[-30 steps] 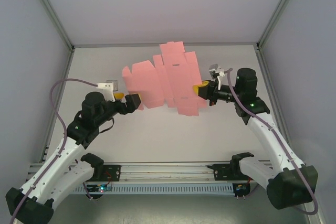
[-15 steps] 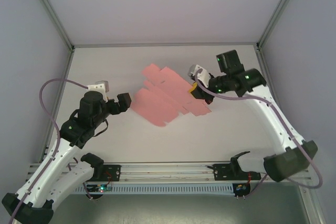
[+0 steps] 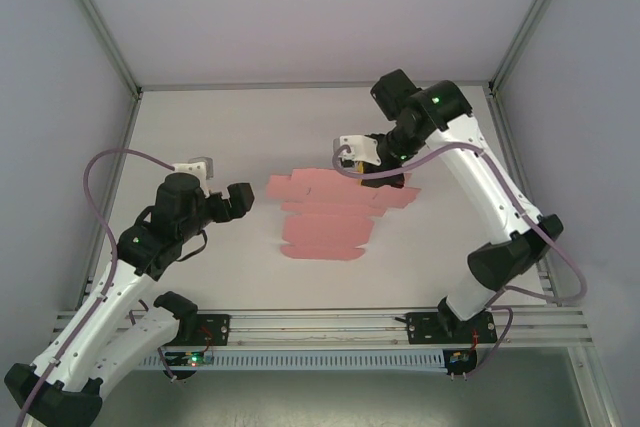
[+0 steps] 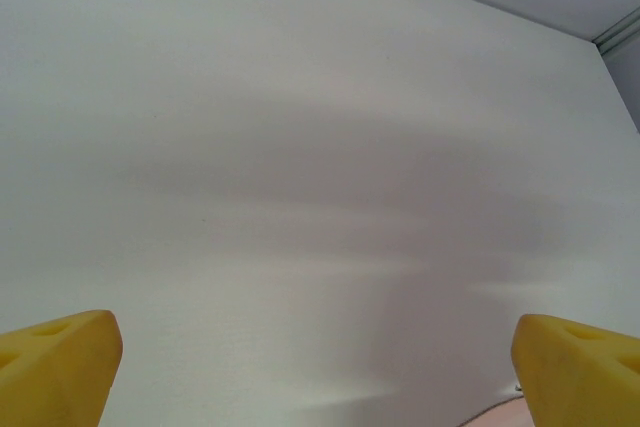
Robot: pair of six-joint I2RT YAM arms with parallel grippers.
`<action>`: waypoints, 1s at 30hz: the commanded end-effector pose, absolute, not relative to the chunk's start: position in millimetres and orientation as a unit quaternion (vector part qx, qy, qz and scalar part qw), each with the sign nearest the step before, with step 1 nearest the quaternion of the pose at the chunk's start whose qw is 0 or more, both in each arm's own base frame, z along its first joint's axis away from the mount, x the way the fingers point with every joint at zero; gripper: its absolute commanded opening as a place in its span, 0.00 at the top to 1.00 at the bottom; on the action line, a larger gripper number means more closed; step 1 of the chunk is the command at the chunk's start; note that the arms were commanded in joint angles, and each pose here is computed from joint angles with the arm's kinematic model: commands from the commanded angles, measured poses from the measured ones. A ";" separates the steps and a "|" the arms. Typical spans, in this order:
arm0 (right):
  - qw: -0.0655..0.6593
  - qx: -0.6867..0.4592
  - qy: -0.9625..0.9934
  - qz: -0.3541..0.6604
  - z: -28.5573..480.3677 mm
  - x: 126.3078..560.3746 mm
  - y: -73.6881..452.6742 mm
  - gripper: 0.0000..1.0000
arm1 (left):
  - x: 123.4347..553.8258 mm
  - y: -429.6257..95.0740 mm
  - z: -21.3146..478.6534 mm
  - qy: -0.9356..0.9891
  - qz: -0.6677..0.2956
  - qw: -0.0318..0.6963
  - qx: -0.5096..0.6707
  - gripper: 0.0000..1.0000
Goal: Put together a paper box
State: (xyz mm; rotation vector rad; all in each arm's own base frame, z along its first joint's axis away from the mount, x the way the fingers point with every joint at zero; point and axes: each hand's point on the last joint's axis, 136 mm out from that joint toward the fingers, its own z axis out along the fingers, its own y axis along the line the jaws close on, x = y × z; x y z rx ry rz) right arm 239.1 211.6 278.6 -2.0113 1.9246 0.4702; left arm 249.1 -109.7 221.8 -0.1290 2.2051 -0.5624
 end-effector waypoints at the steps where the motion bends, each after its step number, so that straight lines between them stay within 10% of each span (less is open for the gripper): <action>1: 0.101 -0.740 0.650 0.142 266.5 233.4 201.3 1.00 | 241.9 -110.7 221.9 0.884 -0.225 0.407 -0.046 0.00; 30: 0.200 -0.722 0.657 0.086 153.3 329.2 263.3 1.00 | 272.9 -178.0 235.0 0.847 -0.305 0.415 0.132 0.00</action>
